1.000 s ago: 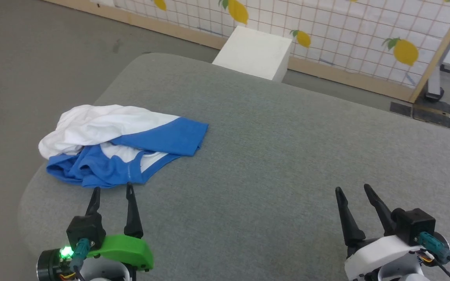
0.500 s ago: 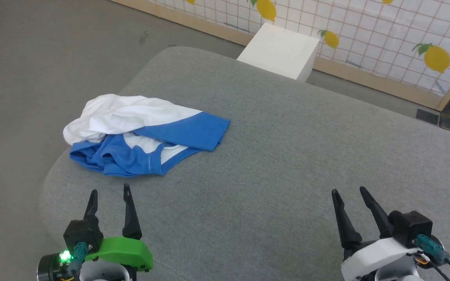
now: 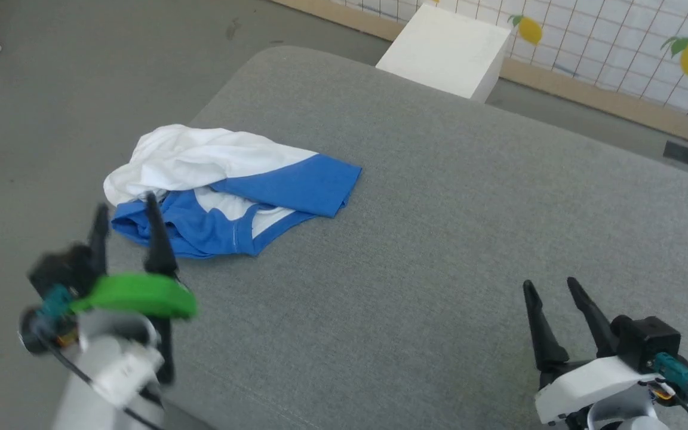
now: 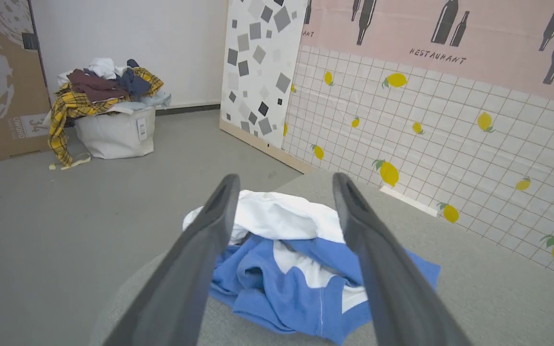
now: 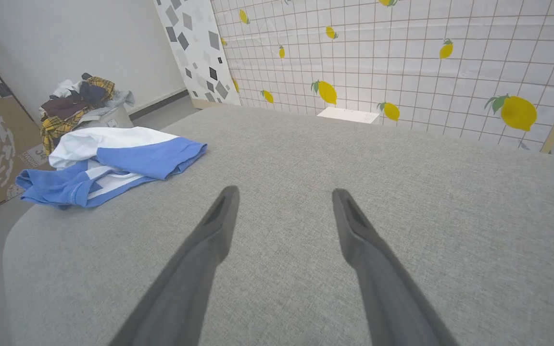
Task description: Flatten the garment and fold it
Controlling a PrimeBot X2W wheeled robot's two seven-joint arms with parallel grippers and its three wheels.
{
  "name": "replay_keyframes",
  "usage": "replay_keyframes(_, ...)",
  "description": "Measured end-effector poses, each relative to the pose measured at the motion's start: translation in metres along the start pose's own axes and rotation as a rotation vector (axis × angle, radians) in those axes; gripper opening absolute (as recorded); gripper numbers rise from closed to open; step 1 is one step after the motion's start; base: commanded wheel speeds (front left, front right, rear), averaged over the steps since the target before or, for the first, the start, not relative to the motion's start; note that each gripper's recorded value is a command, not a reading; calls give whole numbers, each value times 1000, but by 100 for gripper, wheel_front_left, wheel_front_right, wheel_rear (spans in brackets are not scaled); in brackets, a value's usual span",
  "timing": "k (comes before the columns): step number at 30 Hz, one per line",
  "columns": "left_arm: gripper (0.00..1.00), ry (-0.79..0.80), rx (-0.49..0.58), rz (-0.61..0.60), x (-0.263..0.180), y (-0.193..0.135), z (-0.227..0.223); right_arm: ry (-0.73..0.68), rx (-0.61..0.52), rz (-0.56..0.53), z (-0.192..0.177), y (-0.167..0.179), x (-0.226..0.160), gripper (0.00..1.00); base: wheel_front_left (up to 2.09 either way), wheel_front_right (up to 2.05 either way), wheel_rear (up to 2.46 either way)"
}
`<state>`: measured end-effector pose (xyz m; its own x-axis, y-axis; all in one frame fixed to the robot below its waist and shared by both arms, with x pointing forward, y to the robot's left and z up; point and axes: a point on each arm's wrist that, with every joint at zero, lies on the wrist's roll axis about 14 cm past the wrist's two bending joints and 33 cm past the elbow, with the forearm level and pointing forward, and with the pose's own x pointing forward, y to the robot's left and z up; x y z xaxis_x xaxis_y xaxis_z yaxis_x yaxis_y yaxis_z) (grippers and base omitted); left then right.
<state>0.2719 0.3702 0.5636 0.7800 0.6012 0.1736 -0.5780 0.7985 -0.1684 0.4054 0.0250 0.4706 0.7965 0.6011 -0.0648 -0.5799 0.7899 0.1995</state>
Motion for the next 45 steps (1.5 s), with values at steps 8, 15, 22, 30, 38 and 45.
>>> replay_keyframes(8,100,101,-15,32,76,12,4,29,-32,-89,-2,-42,4,100,0,0,0)
replay_keyframes(15,100,408,-45,109,113,8,-58,93,-63,-251,-18,-119,-14,100,0,0,0)
replay_keyframes(22,100,839,21,239,103,16,-151,168,-76,-385,-41,-179,-37,100,0,0,0)
replay_keyframes(30,100,1175,55,294,71,7,-222,243,-55,-430,-70,-201,-49,100,0,0,0)
replay_keyframes(38,0,1062,-5,297,88,4,-222,240,-55,-431,-73,-204,-49,100,0,0,0)
replay_keyframes(45,0,572,-47,198,143,-5,-153,244,-36,-410,-72,-191,-49,100,0,0,0)
